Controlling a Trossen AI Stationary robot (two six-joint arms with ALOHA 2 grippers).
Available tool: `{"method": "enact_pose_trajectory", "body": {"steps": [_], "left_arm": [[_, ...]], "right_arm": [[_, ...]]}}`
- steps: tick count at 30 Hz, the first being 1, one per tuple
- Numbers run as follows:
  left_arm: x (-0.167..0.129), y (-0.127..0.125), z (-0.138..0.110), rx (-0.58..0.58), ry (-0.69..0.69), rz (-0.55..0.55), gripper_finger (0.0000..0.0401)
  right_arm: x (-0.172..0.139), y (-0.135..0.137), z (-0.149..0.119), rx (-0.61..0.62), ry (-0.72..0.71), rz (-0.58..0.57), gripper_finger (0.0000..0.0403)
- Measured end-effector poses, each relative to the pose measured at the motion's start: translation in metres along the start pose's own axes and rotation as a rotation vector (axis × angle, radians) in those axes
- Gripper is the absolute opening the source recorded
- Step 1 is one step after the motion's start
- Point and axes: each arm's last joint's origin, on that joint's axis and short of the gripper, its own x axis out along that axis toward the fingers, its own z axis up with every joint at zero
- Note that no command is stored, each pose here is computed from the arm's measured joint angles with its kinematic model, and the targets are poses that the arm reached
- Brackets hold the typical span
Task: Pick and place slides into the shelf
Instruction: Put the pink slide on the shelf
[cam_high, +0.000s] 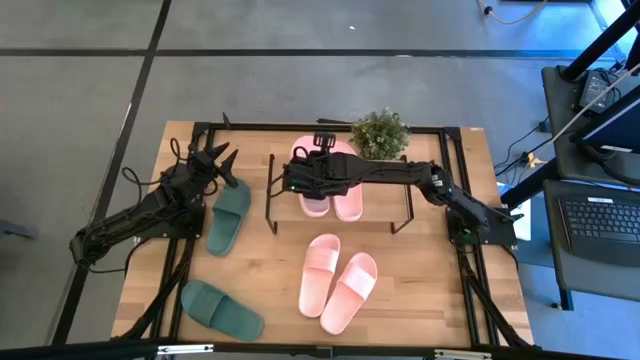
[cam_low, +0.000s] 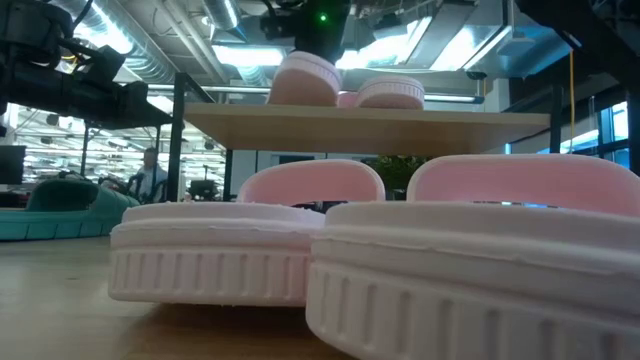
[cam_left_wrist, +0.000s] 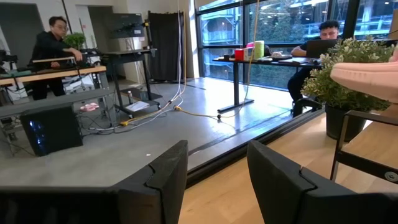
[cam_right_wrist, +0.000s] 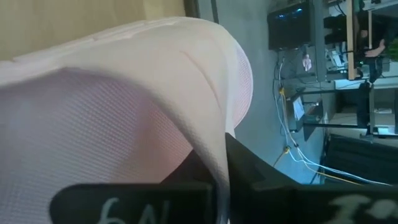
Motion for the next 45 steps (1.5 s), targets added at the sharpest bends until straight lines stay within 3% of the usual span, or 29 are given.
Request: {"method": "enact_pose_trajectory", "body": {"steps": [19, 45], "left_arm": [[0.0, 0.0, 0.0, 0.0, 0.0, 0.0, 0.0159], [0.0, 0.0, 0.0, 0.0, 0.0, -0.001, 0.0159]], "right_arm": [[0.011, 0.012, -0.001, -0.024, 0.029, 0.02, 0.0014], [0.012, 0.014, -0.001, -0.056, 0.034, 0.031, 0.0139]]}}
